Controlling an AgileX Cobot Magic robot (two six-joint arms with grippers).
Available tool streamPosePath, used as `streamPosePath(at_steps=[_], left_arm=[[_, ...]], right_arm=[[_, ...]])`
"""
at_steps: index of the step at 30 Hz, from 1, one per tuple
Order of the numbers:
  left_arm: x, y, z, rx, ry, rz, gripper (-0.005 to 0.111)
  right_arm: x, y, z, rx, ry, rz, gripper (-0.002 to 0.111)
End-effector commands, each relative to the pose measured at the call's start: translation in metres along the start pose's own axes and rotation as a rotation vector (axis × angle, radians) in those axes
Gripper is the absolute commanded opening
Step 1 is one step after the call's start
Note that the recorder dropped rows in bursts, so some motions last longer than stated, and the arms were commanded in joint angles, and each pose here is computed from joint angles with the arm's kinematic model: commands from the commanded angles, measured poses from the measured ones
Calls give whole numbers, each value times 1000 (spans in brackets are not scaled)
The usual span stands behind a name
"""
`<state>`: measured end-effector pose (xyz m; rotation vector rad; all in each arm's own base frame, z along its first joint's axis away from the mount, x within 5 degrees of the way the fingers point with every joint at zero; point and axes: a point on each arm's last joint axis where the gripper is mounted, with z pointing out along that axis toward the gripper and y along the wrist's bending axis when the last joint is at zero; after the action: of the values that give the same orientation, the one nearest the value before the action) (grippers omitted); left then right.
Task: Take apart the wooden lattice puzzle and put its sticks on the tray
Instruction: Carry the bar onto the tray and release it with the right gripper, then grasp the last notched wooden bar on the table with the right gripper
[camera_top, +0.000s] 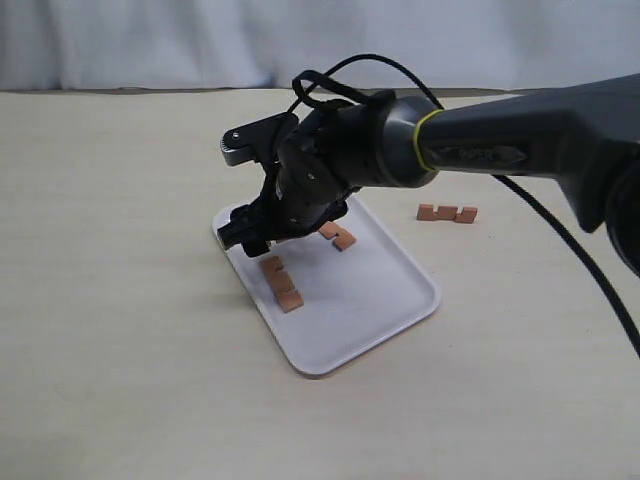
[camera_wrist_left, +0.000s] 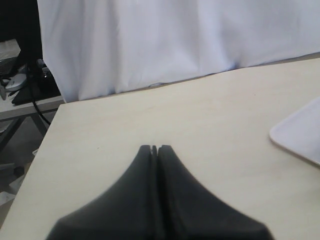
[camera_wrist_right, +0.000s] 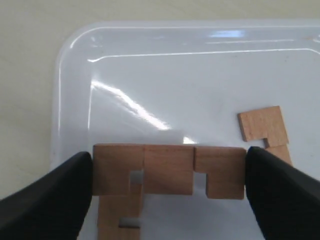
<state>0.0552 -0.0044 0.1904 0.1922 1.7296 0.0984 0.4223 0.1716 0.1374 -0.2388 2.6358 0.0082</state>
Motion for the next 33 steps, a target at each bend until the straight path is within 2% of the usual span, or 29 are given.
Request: streamPosePath(at_steps=[1,2,5,12,16,19,23,27,33], left_arm=[[-1,0,0,-7,-11,-6,0],[-1,0,0,-7,-11,-6,0],[-1,0,0,-7,-11,-6,0],[-1,0,0,-7,-11,-6,0],[0,0,0,-6,-7,-4,0],[0,0,0,-7,-6,-1,0],[0,0,0,-6,-6,-3,0],[0,0,0,-6,-6,-3,0],[0,0,0,-6,-6,-3,0]], right_arm=[[-3,-4,-1,17,-7,8,62],[-4,-4,-1,21,-24,-20,72],[-5,-6,-1,45,-33,-66,83],[-1,-9,-5,75,28,-108,83],[-5,-13,-25,90,31,-97,83],[-9,-11,-45,51,33,-147,83],[-16,-21,-72,-3,13,-146,83],[-21,-50,-93,-35,23,-74,83],[-20,-116,-109,9,55,62,83]])
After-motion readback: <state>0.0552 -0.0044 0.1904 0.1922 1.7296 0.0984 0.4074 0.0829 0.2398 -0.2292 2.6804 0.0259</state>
